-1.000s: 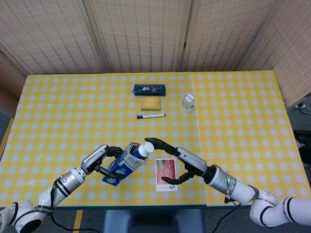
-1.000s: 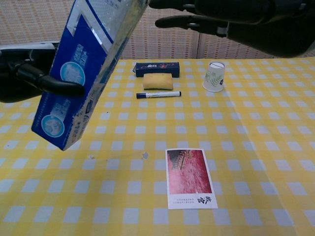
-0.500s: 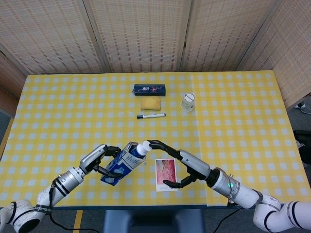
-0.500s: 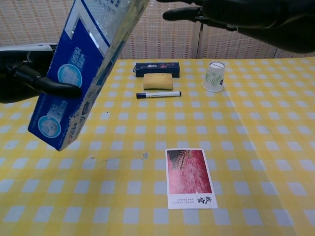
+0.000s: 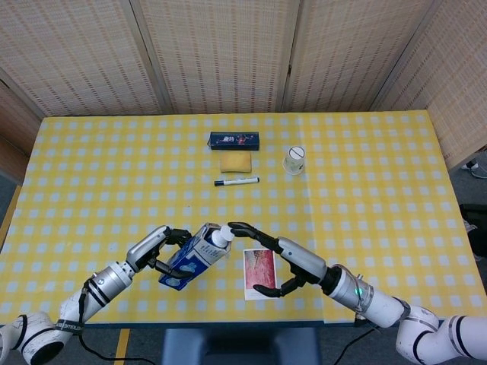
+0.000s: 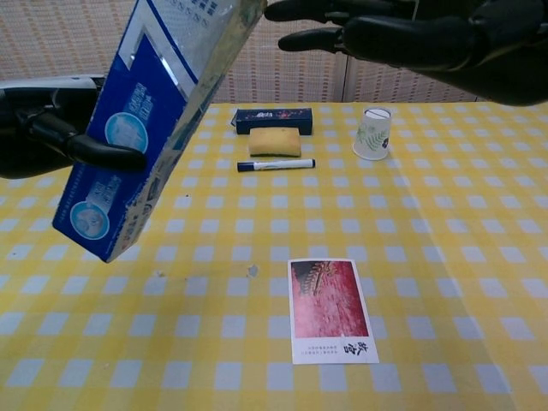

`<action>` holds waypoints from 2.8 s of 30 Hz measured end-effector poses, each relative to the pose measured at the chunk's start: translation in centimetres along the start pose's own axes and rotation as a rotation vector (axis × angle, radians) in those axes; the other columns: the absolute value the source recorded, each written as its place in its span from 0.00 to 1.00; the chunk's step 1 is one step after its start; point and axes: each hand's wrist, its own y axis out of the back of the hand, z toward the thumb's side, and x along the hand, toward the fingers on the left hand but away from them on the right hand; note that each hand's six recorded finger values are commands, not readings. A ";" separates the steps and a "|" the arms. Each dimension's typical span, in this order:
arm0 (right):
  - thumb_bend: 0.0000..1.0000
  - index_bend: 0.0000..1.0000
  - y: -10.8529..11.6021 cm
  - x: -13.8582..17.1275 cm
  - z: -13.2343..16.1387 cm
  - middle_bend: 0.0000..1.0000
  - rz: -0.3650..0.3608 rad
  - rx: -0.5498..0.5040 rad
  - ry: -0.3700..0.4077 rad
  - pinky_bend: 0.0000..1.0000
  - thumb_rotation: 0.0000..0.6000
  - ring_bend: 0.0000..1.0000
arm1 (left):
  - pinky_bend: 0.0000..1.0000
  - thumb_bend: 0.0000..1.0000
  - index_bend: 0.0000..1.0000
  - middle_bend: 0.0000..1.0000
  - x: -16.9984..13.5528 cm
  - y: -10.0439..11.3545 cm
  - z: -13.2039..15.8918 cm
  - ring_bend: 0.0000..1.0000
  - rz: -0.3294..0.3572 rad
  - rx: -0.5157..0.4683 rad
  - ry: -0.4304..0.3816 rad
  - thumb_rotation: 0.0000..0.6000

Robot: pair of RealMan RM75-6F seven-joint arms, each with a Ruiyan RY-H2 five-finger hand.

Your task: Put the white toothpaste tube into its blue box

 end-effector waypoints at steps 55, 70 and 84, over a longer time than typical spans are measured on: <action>0.39 0.00 -0.4 0.3 0.2 0.00 0.045 0.138 -0.146 0.00 1.00 0.00 | 0.54 0.20 0.65 0.65 -0.6 0.3 -0.2 0.59 0.011 0.042 0.013 1.00; 0.37 0.00 3.6 4.8 3.2 0.00 -0.112 0.182 -0.068 0.00 1.00 0.00 | 0.54 0.20 0.65 0.65 -1.9 2.6 2.0 0.59 0.091 -0.063 -0.113 1.00; 0.37 0.00 8.1 19.0 -0.4 0.00 -0.358 0.563 -0.281 0.00 1.00 0.00 | 0.54 0.20 0.65 0.65 -3.5 6.0 -1.7 0.59 0.167 -0.041 -0.123 1.00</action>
